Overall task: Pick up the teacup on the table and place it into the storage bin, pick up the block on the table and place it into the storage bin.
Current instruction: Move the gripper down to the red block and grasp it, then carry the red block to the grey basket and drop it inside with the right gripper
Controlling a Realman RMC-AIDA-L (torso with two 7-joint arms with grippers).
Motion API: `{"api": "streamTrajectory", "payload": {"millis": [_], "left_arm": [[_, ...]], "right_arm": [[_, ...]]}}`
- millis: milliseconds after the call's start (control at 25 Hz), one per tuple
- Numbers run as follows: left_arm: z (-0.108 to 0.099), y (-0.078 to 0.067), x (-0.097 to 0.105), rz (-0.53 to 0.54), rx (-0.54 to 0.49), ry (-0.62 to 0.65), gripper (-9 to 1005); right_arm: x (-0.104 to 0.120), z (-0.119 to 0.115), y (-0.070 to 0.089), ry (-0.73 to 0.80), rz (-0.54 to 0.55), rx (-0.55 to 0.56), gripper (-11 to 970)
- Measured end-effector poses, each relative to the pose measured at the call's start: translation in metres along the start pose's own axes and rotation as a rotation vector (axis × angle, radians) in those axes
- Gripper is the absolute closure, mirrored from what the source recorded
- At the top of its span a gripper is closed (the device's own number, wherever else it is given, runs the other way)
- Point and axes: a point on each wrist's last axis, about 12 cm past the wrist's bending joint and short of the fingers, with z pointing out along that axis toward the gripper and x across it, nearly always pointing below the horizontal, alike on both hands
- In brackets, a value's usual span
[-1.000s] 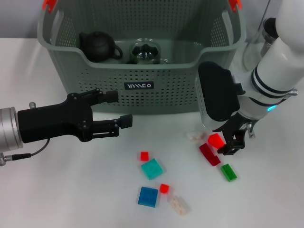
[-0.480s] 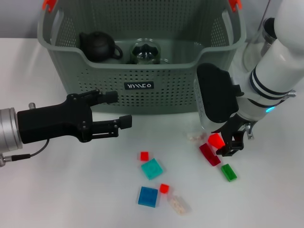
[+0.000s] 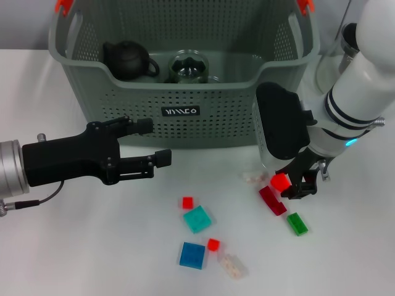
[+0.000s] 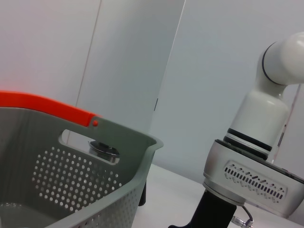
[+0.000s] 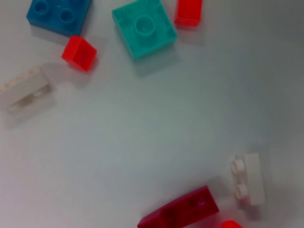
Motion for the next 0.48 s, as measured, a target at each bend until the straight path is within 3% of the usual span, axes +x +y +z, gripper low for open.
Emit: {"api": "streamTrajectory", "payload": {"millis": [480], "left_arm": [[-0.0005,0.0,0.0,-0.001,-0.002,-0.003,136]], "right_arm": [[-0.0001,-0.0021,-0.0003,0.003,-0.006,-0.001,512]]}}
